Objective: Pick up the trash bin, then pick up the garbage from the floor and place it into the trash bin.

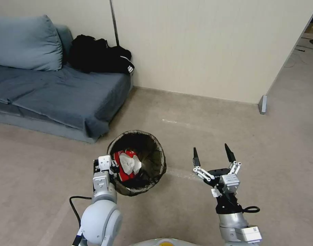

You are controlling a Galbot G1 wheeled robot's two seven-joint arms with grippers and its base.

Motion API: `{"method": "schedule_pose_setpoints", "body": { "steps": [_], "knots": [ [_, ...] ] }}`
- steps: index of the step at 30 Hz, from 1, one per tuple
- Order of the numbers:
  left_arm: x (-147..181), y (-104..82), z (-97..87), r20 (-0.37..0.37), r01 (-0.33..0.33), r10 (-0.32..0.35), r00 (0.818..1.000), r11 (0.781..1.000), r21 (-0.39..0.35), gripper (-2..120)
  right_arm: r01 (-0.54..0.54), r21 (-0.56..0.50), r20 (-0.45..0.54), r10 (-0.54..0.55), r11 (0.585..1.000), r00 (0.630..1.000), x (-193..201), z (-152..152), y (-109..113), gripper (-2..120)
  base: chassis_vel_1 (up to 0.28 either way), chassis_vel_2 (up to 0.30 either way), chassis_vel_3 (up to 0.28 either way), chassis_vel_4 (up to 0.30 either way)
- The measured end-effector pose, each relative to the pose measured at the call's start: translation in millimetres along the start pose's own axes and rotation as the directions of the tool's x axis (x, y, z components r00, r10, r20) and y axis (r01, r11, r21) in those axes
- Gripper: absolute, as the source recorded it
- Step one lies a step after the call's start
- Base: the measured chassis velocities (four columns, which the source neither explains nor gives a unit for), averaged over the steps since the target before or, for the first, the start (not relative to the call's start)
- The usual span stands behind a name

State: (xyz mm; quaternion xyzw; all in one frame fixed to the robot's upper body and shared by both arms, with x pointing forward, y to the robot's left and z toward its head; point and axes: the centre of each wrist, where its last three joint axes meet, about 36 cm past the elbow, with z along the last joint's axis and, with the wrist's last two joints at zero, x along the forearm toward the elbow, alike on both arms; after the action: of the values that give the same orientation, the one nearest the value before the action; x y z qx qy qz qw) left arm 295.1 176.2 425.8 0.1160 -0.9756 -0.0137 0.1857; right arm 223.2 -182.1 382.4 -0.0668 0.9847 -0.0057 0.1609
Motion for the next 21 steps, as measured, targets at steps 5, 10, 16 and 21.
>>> {"method": "schedule_pose_setpoints", "body": {
  "steps": [5,10,16,21],
  "knots": [
    [2.3,-0.8,-1.6,0.001,-0.002,0.002,1.0,1.0,0.006,0,-0.008,0.003,0.015,0.008,1.0,1.0,-7.2,2.2,-4.9,100,0.0,0.0,0.0,0.0],
    [4.6,-2.3,-2.5,-0.002,-0.006,0.006,1.0,1.0,0.009,0,-0.014,-0.001,0.016,0.015,1.0,1.0,-12.1,8.8,-8.8,100,0.038,0.05,0.031,0.04],
    [7.9,-1.7,-4.0,-0.019,-0.01,0.01,1.0,1.0,0.009,0,-0.024,-0.041,0.027,0.025,0.999,0.999,-17.5,12.9,-6.1,100,0.071,0.062,0.08,0.068],
    [10.0,-0.8,-5.2,-0.027,-0.012,0.012,1.0,1.0,0.008,0,-0.038,-0.045,0.035,0.04,0.998,0.999,-22.4,15.4,-5.4,100,0.101,0.1,0.106,0.09]
  ]
}}
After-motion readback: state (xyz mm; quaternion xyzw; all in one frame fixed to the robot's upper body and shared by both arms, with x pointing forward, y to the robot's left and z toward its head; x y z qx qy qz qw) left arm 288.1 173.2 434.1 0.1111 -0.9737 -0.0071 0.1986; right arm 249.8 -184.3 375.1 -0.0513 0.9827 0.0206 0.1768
